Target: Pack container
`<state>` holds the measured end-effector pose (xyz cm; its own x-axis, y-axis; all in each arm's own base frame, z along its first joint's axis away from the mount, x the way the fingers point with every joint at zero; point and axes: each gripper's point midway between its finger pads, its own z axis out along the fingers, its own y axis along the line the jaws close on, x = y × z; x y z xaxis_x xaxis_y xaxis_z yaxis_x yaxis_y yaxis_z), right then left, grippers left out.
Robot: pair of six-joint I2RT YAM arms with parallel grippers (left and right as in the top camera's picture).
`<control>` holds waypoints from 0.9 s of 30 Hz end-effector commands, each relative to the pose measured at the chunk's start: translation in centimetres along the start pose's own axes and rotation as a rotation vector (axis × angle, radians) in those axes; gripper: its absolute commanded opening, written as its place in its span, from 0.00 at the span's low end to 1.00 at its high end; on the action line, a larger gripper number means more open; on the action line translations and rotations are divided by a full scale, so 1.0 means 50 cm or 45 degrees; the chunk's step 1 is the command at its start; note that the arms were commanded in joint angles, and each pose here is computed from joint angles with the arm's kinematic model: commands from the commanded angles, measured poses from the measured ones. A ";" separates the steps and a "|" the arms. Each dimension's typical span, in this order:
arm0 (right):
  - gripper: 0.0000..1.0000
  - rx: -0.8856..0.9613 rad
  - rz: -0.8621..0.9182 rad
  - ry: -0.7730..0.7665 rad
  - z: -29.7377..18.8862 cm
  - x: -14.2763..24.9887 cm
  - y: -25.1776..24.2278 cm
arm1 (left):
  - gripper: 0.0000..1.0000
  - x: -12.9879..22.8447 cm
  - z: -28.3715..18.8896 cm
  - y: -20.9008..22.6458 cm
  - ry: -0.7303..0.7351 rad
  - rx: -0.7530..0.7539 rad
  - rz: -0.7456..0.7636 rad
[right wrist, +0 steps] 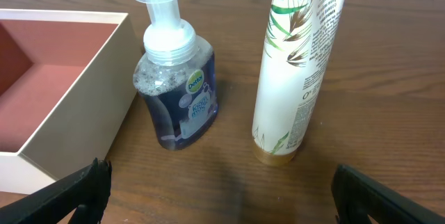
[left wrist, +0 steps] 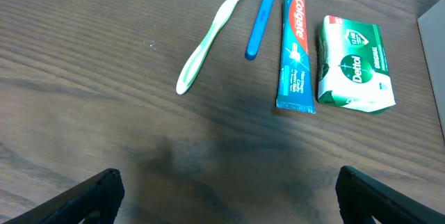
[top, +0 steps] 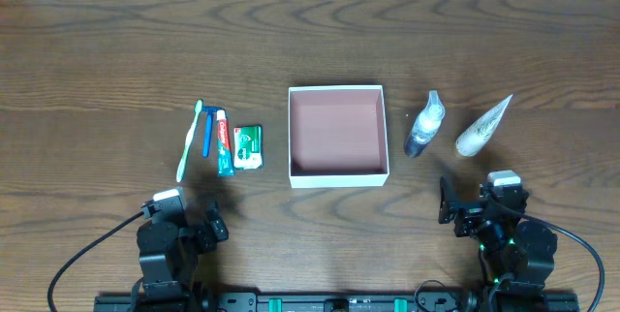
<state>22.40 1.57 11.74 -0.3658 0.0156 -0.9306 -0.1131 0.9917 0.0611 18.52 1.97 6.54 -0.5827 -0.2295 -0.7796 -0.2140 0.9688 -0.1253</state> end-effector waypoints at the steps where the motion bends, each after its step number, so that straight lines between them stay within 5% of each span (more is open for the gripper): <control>1: 0.99 0.002 -0.019 -0.003 0.001 0.001 -0.001 | 0.98 0.010 0.006 0.003 0.014 -0.007 0.014; 22: 0.99 -0.010 -0.012 -0.003 0.001 0.001 0.002 | 0.98 0.010 0.006 0.003 0.014 -0.007 0.014; 27: 0.99 -0.100 0.167 -0.081 -0.002 -0.032 0.025 | 0.98 0.010 0.006 0.003 0.014 -0.007 0.014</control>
<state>22.68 1.96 12.64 -0.3350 0.0541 -0.9407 -0.1244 0.9871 0.1011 18.52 1.97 6.55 -0.5824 -0.2295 -0.7799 -0.2142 0.9687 -0.1252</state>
